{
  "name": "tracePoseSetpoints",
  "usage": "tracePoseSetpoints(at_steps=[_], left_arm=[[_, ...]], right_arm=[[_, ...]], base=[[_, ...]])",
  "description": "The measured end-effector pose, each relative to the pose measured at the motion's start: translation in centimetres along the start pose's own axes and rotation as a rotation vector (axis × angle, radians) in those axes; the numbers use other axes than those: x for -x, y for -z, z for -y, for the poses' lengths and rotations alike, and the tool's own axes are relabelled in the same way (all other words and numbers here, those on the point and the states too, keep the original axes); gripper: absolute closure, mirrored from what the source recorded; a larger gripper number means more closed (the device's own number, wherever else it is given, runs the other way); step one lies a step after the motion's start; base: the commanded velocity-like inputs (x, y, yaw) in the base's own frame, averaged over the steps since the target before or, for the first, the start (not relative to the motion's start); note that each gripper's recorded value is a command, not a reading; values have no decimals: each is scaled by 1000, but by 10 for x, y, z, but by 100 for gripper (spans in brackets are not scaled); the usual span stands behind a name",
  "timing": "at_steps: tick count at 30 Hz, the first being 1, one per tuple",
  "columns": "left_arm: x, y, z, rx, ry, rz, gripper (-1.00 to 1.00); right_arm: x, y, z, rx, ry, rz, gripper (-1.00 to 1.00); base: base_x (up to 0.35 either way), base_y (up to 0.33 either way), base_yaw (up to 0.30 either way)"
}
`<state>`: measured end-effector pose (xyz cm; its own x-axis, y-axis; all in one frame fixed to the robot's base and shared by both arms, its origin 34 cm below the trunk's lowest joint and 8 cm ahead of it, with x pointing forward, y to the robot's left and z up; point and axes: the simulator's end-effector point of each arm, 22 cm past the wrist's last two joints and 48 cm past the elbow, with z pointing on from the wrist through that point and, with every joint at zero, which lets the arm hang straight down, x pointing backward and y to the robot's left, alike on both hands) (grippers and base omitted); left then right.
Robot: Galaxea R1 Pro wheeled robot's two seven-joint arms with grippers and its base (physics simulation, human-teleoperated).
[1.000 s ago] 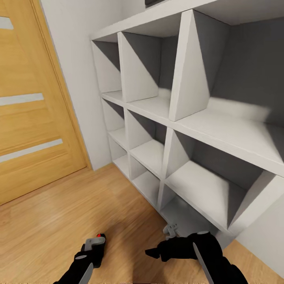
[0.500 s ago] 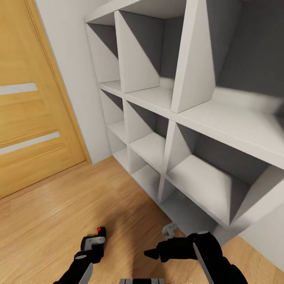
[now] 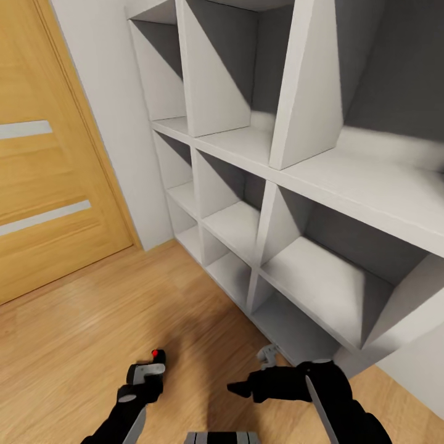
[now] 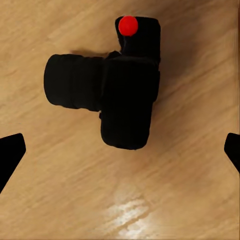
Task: Attach the digital camera to the camera tripod in the bedroom.
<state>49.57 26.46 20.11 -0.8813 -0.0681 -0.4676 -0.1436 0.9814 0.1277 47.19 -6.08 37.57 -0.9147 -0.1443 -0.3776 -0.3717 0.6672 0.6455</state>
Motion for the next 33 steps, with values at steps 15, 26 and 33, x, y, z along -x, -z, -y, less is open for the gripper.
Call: tracePoseSetpoints(at_steps=[15, 26, 33], left_arm=[[36, 8, 7, -23, 30, 73, -100], [51, 12, 8, -29, 38, 103, -100], [50, 11, 8, -28, 37, 102, -100]], right_arm=[[22, 15, 20, -57, 24, 91, -100], [30, 18, 36, -112, 47, 136, -100], [33, 18, 40, -122, 66, 155, -100]], base=[[0, 0, 0], [0, 0, 0], [0, 0, 0]])
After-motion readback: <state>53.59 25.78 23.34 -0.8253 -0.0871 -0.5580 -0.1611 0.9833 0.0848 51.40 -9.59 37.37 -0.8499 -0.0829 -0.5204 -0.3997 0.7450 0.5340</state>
